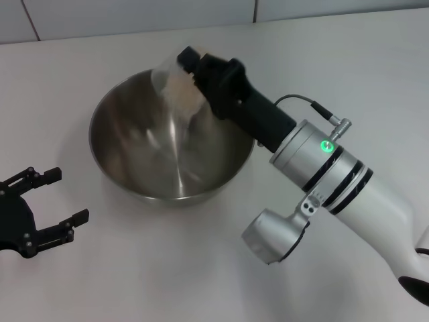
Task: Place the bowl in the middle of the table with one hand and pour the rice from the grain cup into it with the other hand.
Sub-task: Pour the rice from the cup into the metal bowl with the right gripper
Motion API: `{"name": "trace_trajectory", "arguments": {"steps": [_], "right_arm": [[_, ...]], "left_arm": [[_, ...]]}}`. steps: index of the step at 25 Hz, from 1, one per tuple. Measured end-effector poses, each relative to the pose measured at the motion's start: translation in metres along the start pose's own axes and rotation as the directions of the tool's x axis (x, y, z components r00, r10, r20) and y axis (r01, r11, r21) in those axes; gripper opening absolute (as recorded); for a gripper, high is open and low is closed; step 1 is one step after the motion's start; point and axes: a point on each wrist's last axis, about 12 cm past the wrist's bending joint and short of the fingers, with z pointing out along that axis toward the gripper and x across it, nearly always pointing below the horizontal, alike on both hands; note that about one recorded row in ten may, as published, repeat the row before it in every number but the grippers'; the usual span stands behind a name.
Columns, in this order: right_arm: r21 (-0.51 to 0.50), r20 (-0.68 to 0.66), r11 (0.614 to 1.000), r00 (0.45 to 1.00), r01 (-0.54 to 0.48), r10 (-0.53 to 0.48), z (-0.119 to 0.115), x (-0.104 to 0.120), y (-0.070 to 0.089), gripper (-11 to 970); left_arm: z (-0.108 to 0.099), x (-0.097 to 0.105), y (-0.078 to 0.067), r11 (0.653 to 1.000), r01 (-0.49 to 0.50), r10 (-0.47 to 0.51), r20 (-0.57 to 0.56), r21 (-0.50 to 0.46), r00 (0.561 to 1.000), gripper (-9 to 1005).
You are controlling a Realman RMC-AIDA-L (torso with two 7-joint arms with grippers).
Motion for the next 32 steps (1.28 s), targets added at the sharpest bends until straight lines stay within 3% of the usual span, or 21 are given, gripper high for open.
{"name": "trace_trajectory", "arguments": {"steps": [5, 11, 15, 17, 20, 24, 27, 29, 30, 31, 32], "right_arm": [[0.011, 0.062, 0.984, 0.982, 0.178, -0.178, -0.001, -0.007, 0.0, 10], [0.021, 0.068, 0.956, 0.954, 0.292, -0.293, 0.0, -0.009, 0.0, 10], [0.029, 0.069, 0.903, 0.9, 0.429, -0.43, -0.002, -0.01, 0.001, 10], [0.03, 0.069, 0.893, 0.89, 0.449, -0.45, -0.002, -0.011, 0.001, 10], [0.038, 0.076, 0.838, 0.835, 0.544, -0.545, -0.004, -0.013, 0.002, 11], [0.041, 0.079, 0.817, 0.813, 0.575, -0.576, -0.005, -0.014, 0.002, 11], [0.036, 0.076, 0.815, 0.812, 0.578, -0.579, -0.007, -0.013, 0.003, 11], [0.027, 0.057, 0.835, 0.833, 0.549, -0.55, -0.007, -0.013, 0.002, 11], [0.013, 0.011, 0.896, 0.896, 0.445, -0.445, -0.005, -0.014, -0.002, 11], [0.013, 0.011, 0.896, 0.896, 0.445, -0.445, -0.005, -0.014, -0.002, 11], [0.009, -0.014, 0.929, 0.929, 0.37, -0.37, -0.004, -0.015, -0.004, 10]], "left_arm": [[0.0, -0.001, 0.0, 1.0, 0.0, 0.0, 0.001, 0.001, 1.0, 827], [0.001, -0.001, 0.0, 1.0, 0.001, -0.001, 0.001, 0.001, 1.0, 827], [0.001, -0.001, 0.0, 1.0, 0.001, -0.001, 0.001, 0.002, 1.0, 827], [0.001, -0.001, 0.0, 1.0, 0.0, 0.0, 0.0, 0.003, 1.0, 827], [0.003, 0.0, -0.001, 1.0, 0.002, -0.002, -0.011, 0.016, 1.0, 827], [0.003, 0.0, -0.001, 1.0, 0.006, -0.006, -0.014, 0.019, 1.0, 827], [0.003, 0.0, -0.001, 1.0, 0.006, -0.006, -0.014, 0.019, 1.0, 827], [0.003, 0.0, -0.001, 1.0, 0.006, -0.006, -0.014, 0.019, 1.0, 827], [0.003, 0.0, -0.001, 1.0, 0.006, -0.005, -0.015, 0.019, 1.0, 827], [0.003, 0.0, -0.001, 1.0, 0.006, -0.005, -0.015, 0.019, 1.0, 827], [0.003, 0.0, -0.001, 1.0, 0.006, -0.005, -0.015, 0.019, 1.0, 827]]}}
